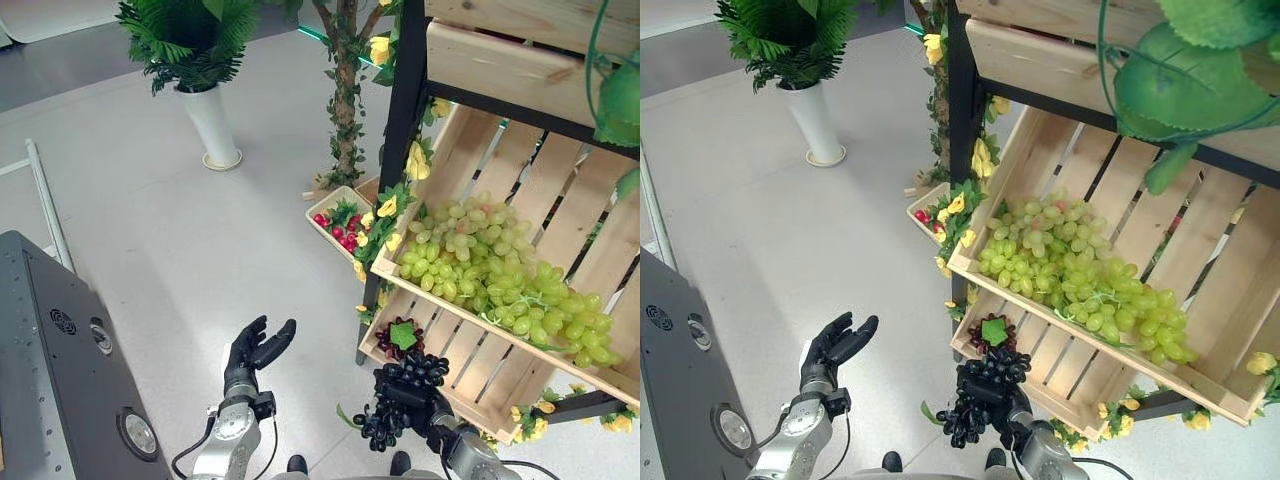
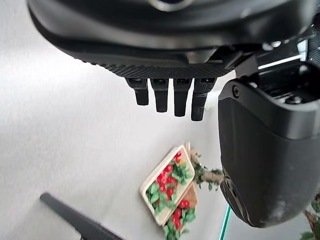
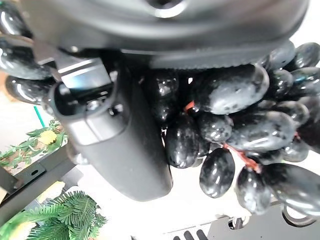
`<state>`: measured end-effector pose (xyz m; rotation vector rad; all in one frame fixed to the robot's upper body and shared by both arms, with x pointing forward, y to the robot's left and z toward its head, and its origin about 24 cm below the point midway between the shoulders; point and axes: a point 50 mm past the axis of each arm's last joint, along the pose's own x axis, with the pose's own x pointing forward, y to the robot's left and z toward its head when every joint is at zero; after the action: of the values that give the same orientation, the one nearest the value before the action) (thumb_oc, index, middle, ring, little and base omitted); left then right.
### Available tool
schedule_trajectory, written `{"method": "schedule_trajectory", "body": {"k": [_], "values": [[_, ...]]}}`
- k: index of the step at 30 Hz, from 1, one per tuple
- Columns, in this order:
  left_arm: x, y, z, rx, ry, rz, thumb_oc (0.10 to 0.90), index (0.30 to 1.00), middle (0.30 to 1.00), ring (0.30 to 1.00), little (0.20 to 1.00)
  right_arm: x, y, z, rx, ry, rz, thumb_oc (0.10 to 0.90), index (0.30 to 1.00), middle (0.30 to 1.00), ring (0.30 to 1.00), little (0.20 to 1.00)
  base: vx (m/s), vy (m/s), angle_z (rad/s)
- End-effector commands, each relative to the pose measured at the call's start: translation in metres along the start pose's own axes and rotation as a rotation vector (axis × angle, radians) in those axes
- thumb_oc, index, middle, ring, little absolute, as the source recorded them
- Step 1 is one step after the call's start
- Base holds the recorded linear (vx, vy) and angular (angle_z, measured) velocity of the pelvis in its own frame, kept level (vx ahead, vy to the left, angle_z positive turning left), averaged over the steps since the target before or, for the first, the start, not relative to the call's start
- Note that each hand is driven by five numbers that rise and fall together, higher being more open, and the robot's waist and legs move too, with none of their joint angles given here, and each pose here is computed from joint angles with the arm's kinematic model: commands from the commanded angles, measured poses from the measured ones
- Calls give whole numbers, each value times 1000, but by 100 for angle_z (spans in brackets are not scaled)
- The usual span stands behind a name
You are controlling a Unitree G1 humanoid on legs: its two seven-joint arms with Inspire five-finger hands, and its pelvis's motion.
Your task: Pick up the fruits from the basket on one side to the basket on the other side
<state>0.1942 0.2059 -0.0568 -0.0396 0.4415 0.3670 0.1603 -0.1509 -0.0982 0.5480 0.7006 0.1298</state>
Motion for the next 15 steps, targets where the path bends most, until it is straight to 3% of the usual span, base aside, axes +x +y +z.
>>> {"method": "schedule_trajectory", "body": {"k": [1, 7, 15], "values": [[10, 8, 49, -53, -256, 38, 800, 900, 900, 900, 900, 11, 37, 53, 30, -288, 157, 400, 300, 300, 300, 300, -29, -163, -3], [2, 1, 40, -96, -234, 3, 800, 900, 900, 900, 900, 7, 22, 58, -36, -286, 108, 400, 300, 300, 300, 300, -27, -63, -8], [7, -7, 65, -53, -345, -60, 800, 900, 900, 900, 900, 8, 16, 75, -59, -365, 47, 400, 300, 300, 300, 300, 47, 98, -60]]}}
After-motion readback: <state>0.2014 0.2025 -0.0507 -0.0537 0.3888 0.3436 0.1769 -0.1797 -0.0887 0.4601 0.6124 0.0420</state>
